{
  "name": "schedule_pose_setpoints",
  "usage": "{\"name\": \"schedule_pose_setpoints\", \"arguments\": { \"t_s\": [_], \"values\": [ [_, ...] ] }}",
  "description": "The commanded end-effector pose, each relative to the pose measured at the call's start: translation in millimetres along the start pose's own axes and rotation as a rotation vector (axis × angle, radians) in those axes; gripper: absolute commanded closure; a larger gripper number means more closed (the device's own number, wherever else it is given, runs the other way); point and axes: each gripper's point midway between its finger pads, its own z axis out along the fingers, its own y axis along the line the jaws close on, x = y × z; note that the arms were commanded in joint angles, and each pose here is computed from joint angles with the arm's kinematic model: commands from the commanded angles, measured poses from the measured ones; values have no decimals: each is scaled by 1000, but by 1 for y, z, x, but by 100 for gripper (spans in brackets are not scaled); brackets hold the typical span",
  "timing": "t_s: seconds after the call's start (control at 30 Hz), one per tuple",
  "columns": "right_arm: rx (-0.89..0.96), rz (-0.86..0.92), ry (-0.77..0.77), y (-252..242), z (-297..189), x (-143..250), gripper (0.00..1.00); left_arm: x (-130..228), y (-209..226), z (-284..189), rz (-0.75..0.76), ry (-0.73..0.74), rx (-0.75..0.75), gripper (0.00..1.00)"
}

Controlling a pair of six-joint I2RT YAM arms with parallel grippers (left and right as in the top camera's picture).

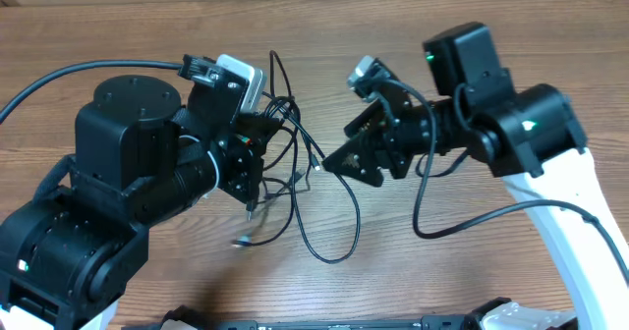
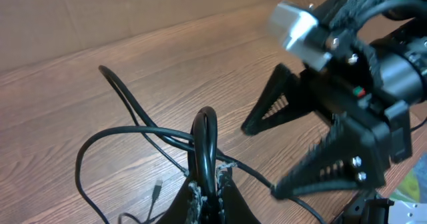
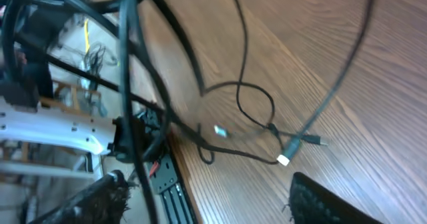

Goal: Untangle cables

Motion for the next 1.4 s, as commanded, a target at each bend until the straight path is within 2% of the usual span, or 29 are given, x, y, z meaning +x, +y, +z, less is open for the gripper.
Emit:
{"name": "schedule_pose_setpoints", "arguments": {
  "t_s": [0.0,0.2,0.3,0.33,0.4,0.6,0.9,1.37],
  "values": [
    [-43,-51,-17,16,2,-8,24,-2,0,1,-15,-4,8,96],
    [-56,-68,-32,22,6,-14,26,-2,1,6,-18,8,8,96],
    [-70,-71,-37,24,6,-15,41,-1,2,8,-19,12,8,96],
    [-72,-72,-39,24,6,-16,53,-1,2,8,-19,12,7,96],
    [-72,-74,-41,24,6,-16,96,-2,2,8,-19,12,7,96],
    [-37,-89,-56,17,6,-21,96,1,2,8,-21,21,5,96],
    [240,38,-138,-48,-24,-34,96,12,11,7,-31,64,-43,96],
    [523,422,-461,-119,-147,-35,96,15,11,6,-33,75,-48,96]
  ]
}}
